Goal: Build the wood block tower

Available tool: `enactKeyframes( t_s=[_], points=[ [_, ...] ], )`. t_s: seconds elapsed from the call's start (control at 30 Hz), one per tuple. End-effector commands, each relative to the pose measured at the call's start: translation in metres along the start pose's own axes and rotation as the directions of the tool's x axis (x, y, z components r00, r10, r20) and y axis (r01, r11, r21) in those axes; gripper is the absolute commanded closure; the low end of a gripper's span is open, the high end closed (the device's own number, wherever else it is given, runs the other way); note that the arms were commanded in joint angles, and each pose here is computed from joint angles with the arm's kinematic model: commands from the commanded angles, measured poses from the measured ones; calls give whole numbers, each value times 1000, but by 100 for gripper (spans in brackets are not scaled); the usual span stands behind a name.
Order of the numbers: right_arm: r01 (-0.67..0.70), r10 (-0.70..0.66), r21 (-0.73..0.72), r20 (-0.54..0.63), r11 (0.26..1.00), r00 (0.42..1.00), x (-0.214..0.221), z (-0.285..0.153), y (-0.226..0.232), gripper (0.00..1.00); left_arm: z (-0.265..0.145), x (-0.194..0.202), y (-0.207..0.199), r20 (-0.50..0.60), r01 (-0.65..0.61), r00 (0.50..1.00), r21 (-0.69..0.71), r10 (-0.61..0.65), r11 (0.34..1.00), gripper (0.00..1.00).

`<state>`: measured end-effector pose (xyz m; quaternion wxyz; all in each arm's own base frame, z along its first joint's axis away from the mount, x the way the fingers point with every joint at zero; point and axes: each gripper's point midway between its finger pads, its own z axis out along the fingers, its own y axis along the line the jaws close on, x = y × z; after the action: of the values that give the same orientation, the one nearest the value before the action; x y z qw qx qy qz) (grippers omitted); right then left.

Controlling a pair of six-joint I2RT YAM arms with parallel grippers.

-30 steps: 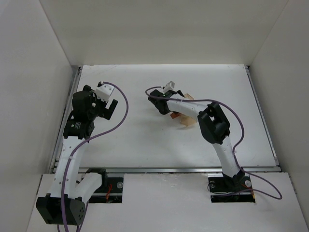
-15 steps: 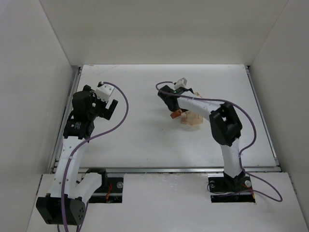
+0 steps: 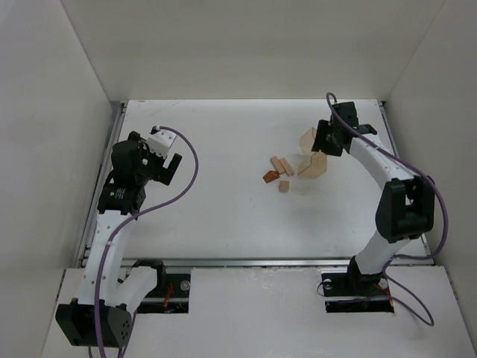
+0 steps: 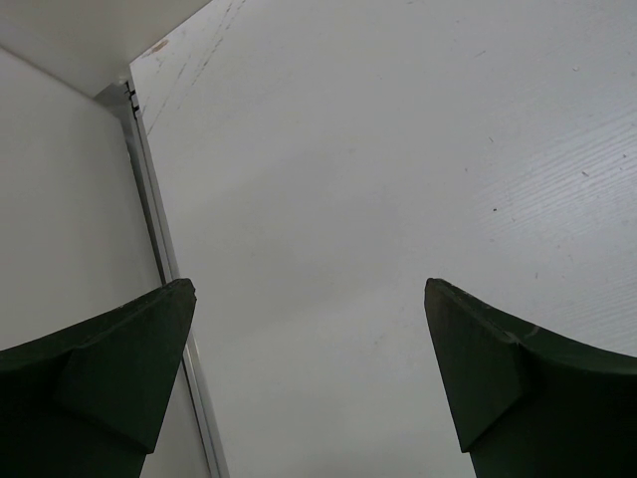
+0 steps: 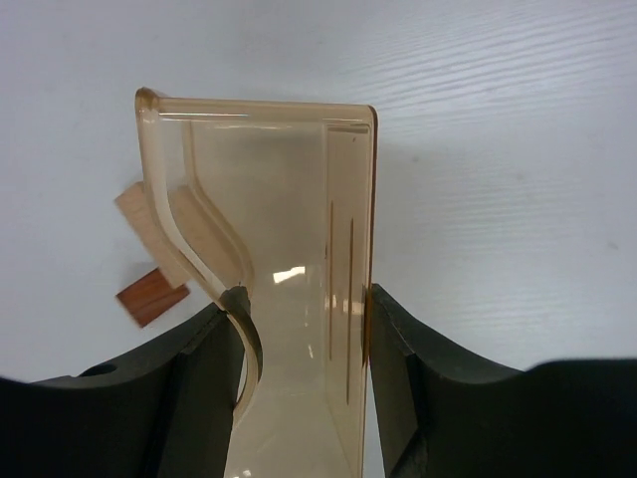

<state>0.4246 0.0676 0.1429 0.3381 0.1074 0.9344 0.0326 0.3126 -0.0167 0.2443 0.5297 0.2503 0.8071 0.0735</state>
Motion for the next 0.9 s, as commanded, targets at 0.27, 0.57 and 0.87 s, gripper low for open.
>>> enactKeyframes(
  t_s=[0.27, 0.57, 0.87],
  points=[
    [-146, 71, -422, -188, 895, 980, 21, 30, 15, 65, -2, -8, 0, 30, -5, 1000, 3, 5, 1000, 0],
    [-230, 125, -387, -277, 893, 953, 41, 45, -13, 45, -2, -8, 0, 30, -5, 1000, 3, 5, 1000, 0],
    [-236, 141, -292, -310, 927, 940, 48, 51, -31, 29, -2, -8, 0, 30, -5, 1000, 3, 5, 1000, 0]
  ],
)
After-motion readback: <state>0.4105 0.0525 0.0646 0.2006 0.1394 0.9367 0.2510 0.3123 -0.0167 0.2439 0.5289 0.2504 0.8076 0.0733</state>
